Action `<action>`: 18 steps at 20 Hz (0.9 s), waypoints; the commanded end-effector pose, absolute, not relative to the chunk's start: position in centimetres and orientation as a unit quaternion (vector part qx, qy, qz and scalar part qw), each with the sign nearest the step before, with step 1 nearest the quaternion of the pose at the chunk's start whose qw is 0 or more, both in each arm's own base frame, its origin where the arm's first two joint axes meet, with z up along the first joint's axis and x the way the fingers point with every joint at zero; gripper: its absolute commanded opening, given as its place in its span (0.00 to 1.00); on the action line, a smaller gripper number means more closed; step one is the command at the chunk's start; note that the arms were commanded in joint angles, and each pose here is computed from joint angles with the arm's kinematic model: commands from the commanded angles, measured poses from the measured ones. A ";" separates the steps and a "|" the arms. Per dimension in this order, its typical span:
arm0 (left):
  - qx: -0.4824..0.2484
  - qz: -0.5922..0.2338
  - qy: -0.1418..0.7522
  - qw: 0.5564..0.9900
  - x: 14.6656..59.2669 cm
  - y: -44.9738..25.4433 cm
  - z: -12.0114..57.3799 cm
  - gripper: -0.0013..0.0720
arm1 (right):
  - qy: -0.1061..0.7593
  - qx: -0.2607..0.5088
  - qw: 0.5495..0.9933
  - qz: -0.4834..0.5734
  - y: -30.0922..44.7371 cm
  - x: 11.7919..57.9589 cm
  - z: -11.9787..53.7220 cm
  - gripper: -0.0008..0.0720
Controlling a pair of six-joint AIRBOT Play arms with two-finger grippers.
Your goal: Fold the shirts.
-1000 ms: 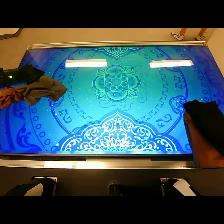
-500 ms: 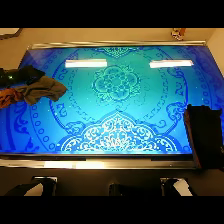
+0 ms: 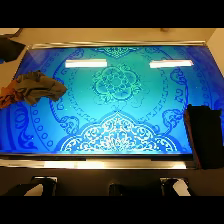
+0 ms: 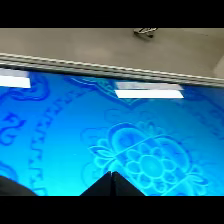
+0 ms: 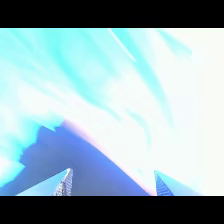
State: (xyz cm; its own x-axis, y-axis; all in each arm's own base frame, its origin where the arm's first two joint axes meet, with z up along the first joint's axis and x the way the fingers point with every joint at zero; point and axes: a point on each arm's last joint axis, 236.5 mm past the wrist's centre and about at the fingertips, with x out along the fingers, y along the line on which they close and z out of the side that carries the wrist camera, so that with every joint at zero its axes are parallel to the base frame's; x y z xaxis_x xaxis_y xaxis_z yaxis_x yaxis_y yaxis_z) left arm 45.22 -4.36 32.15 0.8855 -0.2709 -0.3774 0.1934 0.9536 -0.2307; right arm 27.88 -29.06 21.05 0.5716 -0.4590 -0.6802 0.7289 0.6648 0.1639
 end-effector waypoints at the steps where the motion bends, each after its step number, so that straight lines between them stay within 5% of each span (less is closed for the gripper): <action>1: 0.004 0.052 0.291 0.955 45.7 1.8 28.3 0.05 | 0.226 0.175 0.944 -0.165 -18.0 38.4 28.5 0.83; 2: 0.025 0.065 0.357 0.931 45.4 2.0 24.4 0.07 | 0.270 0.178 0.941 -0.103 -12.5 40.6 26.4 0.83; 3: 0.026 0.057 0.418 0.906 45.0 1.4 20.5 0.30 | 0.317 0.184 0.929 -0.054 -7.4 42.0 23.7 0.83; 4: 0.012 0.043 0.484 0.874 43.9 0.2 16.2 0.75 | 0.371 0.188 0.909 -0.013 -2.4 42.9 20.3 0.83; 5: -0.008 0.028 0.548 0.836 42.2 -1.0 12.2 1.00 | 0.426 0.194 0.883 0.012 1.8 42.9 16.7 0.83; 7: -0.036 -0.017 0.639 0.768 38.0 -3.6 5.8 1.00 | 0.552 0.194 0.810 0.048 8.7 40.7 9.2 0.80; 9: -0.054 -0.029 0.635 0.770 36.1 -4.5 3.4 0.87 | 0.636 0.162 0.751 0.071 11.8 37.8 5.2 0.77; 18: -0.056 -0.030 0.617 0.785 35.0 -4.4 3.6 0.83 | 0.651 0.135 0.744 0.067 12.1 37.5 3.8 0.78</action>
State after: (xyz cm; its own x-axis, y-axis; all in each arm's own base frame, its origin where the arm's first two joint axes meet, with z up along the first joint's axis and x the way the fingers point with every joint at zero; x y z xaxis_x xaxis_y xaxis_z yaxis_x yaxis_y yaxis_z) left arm 35.35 -4.28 3.95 0.2482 -0.1099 -0.9625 -0.0207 0.9927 -0.1187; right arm 37.97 11.83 4.24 0.1666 0.2816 -0.9449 0.0799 0.9513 0.2976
